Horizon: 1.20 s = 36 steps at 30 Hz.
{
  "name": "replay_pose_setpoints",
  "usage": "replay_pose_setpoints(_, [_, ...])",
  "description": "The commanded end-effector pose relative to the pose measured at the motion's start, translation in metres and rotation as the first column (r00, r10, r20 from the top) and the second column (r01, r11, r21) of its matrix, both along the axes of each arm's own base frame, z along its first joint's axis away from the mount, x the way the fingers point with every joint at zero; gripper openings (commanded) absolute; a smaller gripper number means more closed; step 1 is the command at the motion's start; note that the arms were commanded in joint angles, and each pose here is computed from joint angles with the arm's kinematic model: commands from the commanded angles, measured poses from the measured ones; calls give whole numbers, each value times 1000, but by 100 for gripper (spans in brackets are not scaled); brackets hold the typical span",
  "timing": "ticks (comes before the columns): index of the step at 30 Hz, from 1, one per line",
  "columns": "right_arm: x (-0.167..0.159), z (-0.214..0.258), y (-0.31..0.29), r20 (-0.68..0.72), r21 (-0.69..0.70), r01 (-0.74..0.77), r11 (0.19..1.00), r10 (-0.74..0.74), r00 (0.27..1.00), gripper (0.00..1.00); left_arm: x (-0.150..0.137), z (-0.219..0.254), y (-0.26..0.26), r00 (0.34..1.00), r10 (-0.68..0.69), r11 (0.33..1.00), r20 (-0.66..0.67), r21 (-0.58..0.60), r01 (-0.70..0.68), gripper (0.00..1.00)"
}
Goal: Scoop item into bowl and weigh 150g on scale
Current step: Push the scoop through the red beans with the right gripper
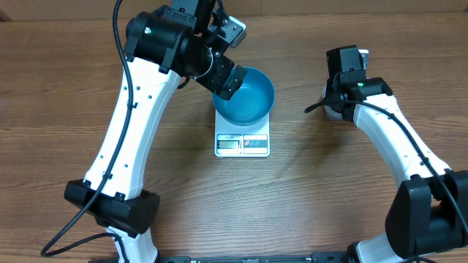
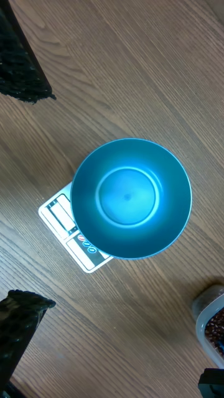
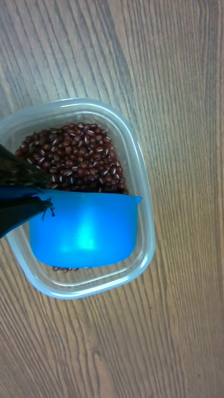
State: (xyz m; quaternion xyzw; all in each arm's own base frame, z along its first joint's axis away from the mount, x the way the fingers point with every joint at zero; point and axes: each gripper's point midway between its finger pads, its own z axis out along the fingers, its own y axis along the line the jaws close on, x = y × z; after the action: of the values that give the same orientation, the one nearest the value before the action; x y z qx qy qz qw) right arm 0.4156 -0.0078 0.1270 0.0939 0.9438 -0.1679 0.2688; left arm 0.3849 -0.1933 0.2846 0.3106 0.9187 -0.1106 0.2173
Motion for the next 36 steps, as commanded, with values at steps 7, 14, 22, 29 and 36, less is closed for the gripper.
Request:
replay_pose_setpoints(7, [5, -5, 12, 10, 97, 15, 995, -16, 1000, 4, -3, 16, 1, 999, -18, 1000, 40, -21, 19, 100])
replay_pose_setpoints(14, [6, -5, 14, 22, 122, 32, 992, -35, 999, 4, -3, 16, 1, 999, -18, 1000, 40, -22, 19, 100])
replay_pose_setpoints(22, [9, -9, 12, 26, 247, 76, 966, -85, 996, 4, -3, 16, 1, 999, -18, 1000, 40, -22, 19, 100])
replay_pose_setpoints(29, [10, -12, 1, 10, 349, 103, 931, -113, 994, 4, -3, 16, 1, 999, -18, 1000, 40, -22, 19, 99])
replay_pose_setpoints(36, [9, -13, -4, 2, 391, 111, 914, -121, 993, 4, -3, 16, 1, 999, -18, 1000, 40, -21, 19, 100])
